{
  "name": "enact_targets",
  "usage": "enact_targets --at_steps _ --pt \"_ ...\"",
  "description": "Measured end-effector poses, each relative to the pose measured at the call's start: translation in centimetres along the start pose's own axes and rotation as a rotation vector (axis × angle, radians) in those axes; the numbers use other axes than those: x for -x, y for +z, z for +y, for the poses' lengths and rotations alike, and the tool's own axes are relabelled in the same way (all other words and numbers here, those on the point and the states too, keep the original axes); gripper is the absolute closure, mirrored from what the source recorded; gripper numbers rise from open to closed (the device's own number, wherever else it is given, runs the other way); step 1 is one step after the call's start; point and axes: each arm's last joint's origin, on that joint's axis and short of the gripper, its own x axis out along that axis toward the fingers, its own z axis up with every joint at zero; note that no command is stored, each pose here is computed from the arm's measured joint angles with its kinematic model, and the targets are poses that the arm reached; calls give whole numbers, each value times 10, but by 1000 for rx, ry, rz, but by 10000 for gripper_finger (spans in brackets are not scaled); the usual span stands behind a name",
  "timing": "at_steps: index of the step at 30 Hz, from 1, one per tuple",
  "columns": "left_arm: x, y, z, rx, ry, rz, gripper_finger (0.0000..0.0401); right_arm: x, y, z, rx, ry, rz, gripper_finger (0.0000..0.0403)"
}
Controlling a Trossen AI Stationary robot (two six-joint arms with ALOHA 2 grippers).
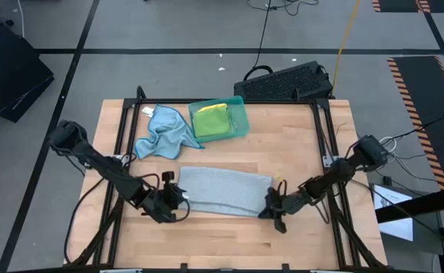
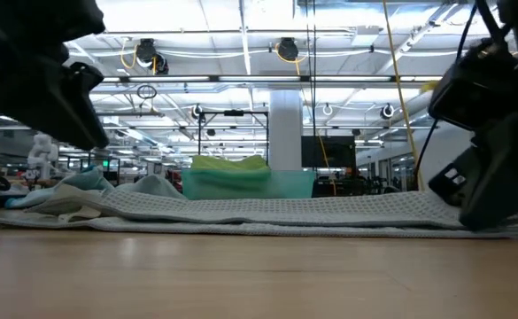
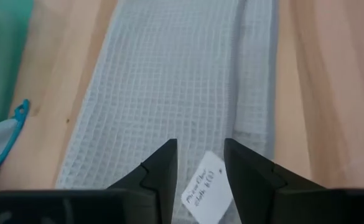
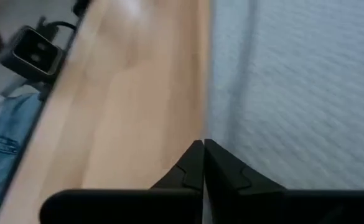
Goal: Fold microfiber towels
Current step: Fold the gray microfiber cloth
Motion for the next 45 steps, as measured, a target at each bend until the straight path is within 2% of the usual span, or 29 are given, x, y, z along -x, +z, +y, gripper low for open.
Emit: enact_targets --at_steps 4,9,12,16,20,25,27,32,35,39,45 --pt "-11 -9 -10 -46 11 45 260 -10 3 6 14 46 29 402" --pt "-25 -24 -22 -94 34 111 220 -5 10 15 18 129 56 402" --pt "-29 -29 -25 -97 57 123 197 5 20 24 46 176 -5 402" --pt "-31 -31 -25 -96 76 128 190 15 28 34 134 168 -92 403" --pt "-31 -31 -25 -96 72 131 236 22 35 36 189 132 -164 403" --pt "-31 -33 -25 -130 56 162 358 23 37 35 219 84 -191 403" --pt "-27 -31 -23 -141 57 172 388 23 37 34 228 57 -203 403" --pt "-4 -16 -21 -155 53 151 396 22 40 29 221 13 -218 403" --pt "6 -9 -20 -142 6 137 394 22 42 27 218 4 -223 403" --pt "9 -11 -20 -146 -32 161 398 22 42 27 223 2 -224 403" --pt "9 -12 -20 -139 -28 173 388 22 42 27 230 1 -224 403"
